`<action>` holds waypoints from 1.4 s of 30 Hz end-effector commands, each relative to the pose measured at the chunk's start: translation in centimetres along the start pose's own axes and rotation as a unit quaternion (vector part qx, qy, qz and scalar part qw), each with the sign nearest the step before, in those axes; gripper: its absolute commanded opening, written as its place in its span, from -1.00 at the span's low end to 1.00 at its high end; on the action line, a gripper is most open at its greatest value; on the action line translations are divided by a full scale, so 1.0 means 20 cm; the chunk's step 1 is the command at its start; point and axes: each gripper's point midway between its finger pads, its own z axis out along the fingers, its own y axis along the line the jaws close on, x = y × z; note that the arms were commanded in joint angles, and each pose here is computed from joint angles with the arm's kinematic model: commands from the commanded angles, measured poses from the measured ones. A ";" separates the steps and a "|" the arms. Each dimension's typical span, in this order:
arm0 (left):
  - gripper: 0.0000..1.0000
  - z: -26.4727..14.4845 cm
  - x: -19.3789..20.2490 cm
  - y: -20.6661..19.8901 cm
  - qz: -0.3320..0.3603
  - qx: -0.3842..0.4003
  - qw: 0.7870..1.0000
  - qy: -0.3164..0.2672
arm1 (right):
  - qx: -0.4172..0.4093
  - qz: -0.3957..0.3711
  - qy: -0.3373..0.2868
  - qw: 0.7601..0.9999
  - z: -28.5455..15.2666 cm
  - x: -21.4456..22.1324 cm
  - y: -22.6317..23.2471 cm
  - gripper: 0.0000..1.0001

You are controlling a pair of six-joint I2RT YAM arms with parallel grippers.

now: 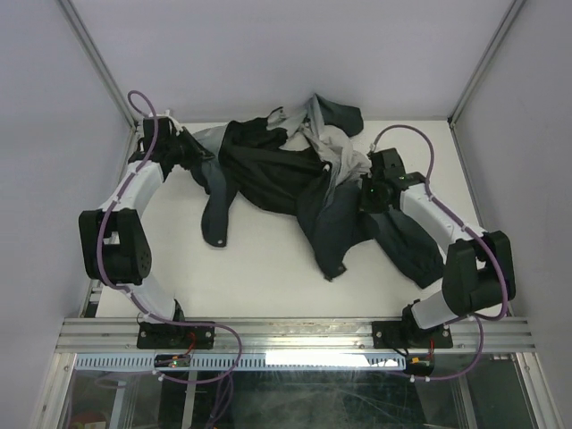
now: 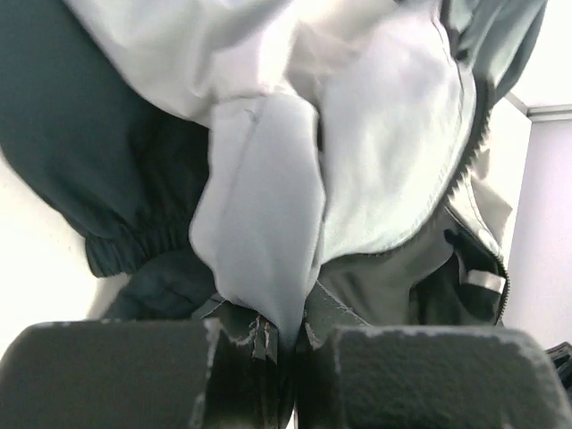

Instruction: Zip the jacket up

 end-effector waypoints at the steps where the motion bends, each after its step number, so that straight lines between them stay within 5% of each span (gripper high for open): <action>1: -0.90 -0.05 0.06 -0.02 -0.004 0.016 1.000 -0.001 | 0.071 -0.010 -0.030 0.997 -0.13 -0.16 -0.20 -0.92; 7: -0.10 -0.08 0.14 0.00 0.003 0.018 1.000 0.021 | 0.050 -0.056 -0.041 0.996 -0.24 -0.24 -0.05 0.02; 11: 0.16 -0.22 0.14 0.00 0.034 -0.012 0.999 0.007 | 0.042 -0.078 -0.058 0.994 -0.35 -0.21 0.08 0.29; 21: 0.35 -0.44 0.63 -0.31 0.115 0.003 0.992 0.057 | -0.107 -0.060 -0.021 0.992 -0.26 0.12 0.42 0.33; 28: 0.37 -0.30 1.00 -0.58 0.126 0.093 0.976 0.153 | -0.166 -0.038 0.001 0.985 -0.07 0.23 0.55 -0.13; 38: 0.37 -0.15 1.13 -0.54 0.096 0.098 0.971 0.195 | -0.235 -0.052 -0.013 0.971 0.17 0.04 0.94 -0.56; 42: 0.37 -0.14 1.15 -0.50 0.090 0.089 0.972 0.197 | -0.279 -0.068 -0.041 0.957 0.16 -0.13 1.10 -0.41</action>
